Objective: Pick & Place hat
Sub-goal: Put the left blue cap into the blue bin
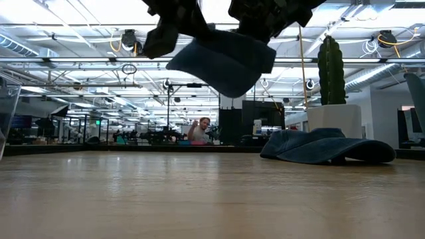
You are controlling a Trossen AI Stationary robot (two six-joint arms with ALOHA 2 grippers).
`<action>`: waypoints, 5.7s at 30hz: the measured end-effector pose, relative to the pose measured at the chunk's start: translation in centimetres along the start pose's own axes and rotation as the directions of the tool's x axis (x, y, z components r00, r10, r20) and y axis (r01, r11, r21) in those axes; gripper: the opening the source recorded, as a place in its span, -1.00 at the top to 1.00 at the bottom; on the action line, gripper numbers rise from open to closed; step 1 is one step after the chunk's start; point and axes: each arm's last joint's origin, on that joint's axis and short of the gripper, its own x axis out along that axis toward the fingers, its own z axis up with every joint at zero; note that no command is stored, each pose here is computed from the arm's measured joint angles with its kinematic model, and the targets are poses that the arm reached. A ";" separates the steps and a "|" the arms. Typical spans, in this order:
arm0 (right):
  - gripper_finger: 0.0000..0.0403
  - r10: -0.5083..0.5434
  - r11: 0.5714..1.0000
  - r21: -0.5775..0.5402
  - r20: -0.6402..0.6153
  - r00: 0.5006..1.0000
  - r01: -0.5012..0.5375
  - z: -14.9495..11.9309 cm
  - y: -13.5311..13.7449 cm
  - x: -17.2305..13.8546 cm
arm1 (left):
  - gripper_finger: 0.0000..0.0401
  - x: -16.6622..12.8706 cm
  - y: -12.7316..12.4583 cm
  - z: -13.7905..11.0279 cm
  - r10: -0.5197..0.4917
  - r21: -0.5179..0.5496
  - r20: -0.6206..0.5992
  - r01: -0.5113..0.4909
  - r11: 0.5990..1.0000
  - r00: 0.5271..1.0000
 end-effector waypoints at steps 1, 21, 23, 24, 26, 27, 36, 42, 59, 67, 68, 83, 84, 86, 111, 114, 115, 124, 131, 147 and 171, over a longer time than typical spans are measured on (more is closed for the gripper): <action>0.97 -0.011 1.000 0.000 -0.004 1.000 0.011 0.0 0.0 0.0 | 0.82 0.1 0.1 -0.1 0.002 -0.045 -0.007 -0.003 0.999 1.000; 0.98 -0.129 0.991 -0.037 0.044 0.991 0.130 1.2 2.7 -4.3 | -0.27 2.0 0.4 -1.0 -0.016 -0.775 -0.042 -0.023 0.632 0.999; 0.98 -0.144 0.988 -0.045 0.050 0.988 0.146 1.3 3.4 -5.1 | -0.32 2.3 0.2 -1.3 -0.041 -0.798 -0.042 -0.009 0.602 0.998; 0.98 -0.141 0.988 -0.053 0.066 0.988 0.145 1.4 3.8 -5.5 | -0.34 2.4 0.0 -1.4 -0.066 -0.794 -0.032 0.015 0.608 0.997; 0.98 -0.149 0.986 -0.059 0.074 0.986 0.153 1.5 4.7 -6.5 | -0.37 2.7 -0.4 -1.7 -0.129 -0.787 -0.002 0.078 0.612 0.992; 0.98 -0.153 0.985 -0.065 0.088 0.984 0.159 1.7 5.2 -6.9 | -0.39 2.9 -0.5 -1.8 -0.157 -0.793 0.012 0.105 0.599 0.987; 0.98 -0.089 0.986 -0.123 0.185 0.979 0.113 2.0 9.5 -10.8 | -0.41 3.3 1.3 -3.9 -0.228 -0.778 0.045 0.177 0.603 0.973; 0.98 0.000 0.986 -0.164 0.261 0.965 0.044 1.8 12.3 -13.7 | -0.40 1.4 5.6 -6.6 -0.167 -0.840 0.071 0.150 0.521 0.983; 0.98 0.418 0.901 -0.137 0.017 0.908 -0.412 -1.7 19.0 -16.9 | -0.40 -0.8 9.9 -14.8 -0.212 -0.541 0.795 0.822 0.180 0.569; 0.96 0.436 0.896 -0.001 -0.182 0.881 -0.444 -2.7 22.7 -15.7 | -0.40 -1.3 10.4 -18.2 -0.160 -0.599 0.770 0.786 0.152 0.618; 0.97 0.435 0.897 0.017 -0.198 0.878 -0.441 -2.9 23.1 -15.7 | -0.40 -1.2 10.3 -18.5 -0.176 -0.635 0.740 0.761 0.132 0.649; 0.97 0.444 0.896 0.101 -0.218 0.869 -0.432 -5.8 28.2 -18.2 | -0.40 -0.5 10.3 -19.0 -0.154 -0.769 0.614 0.631 0.102 0.774; 0.98 0.444 0.896 0.097 -0.226 0.867 -0.433 -6.1 28.5 -18.5 | -0.40 -0.5 10.4 -19.0 -0.149 -0.769 0.615 0.631 0.099 0.774; 0.98 0.419 0.908 0.080 -0.242 0.875 -0.412 -6.8 28.8 -19.0 | -0.40 -0.5 10.5 -19.0 -0.141 -0.770 0.617 0.631 0.095 0.774; 0.98 0.400 0.896 -0.060 -0.317 0.860 -0.439 -12.7 31.0 -18.3 | -0.40 -0.5 10.5 -19.0 -0.140 -0.770 0.617 0.630 0.096 0.775; 0.98 0.396 0.896 -0.075 -0.308 0.865 -0.437 -12.8 31.0 -18.2 | -0.40 -0.5 10.5 -19.0 -0.140 -0.770 0.617 0.630 0.096 0.775; 0.98 0.390 0.898 -0.081 -0.304 0.869 -0.432 -12.9 31.0 -18.1 | -0.40 -0.5 10.5 -19.0 -0.140 -0.770 0.617 0.630 0.096 0.775; 0.98 0.404 0.894 -0.075 -0.294 0.866 -0.442 -14.4 31.2 -16.8 | -0.40 -0.5 10.5 -19.0 -0.140 -0.770 0.617 0.630 0.096 0.775; 0.98 0.369 0.905 -0.090 -0.317 0.874 -0.415 -15.6 30.9 -16.0 | -0.40 -0.5 10.5 -19.0 -0.140 -0.770 0.617 0.630 0.096 0.775; 0.98 0.306 0.925 -0.129 -0.306 0.902 -0.357 -16.1 30.4 -15.6 | -0.40 -0.5 10.5 -19.0 -0.140 -0.770 0.617 0.630 0.096 0.775; 0.98 0.167 0.967 -0.129 -0.328 0.930 -0.219 -16.4 29.1 -15.2 | -0.40 -0.5 10.5 -19.0 -0.140 -0.770 0.617 0.630 0.096 0.775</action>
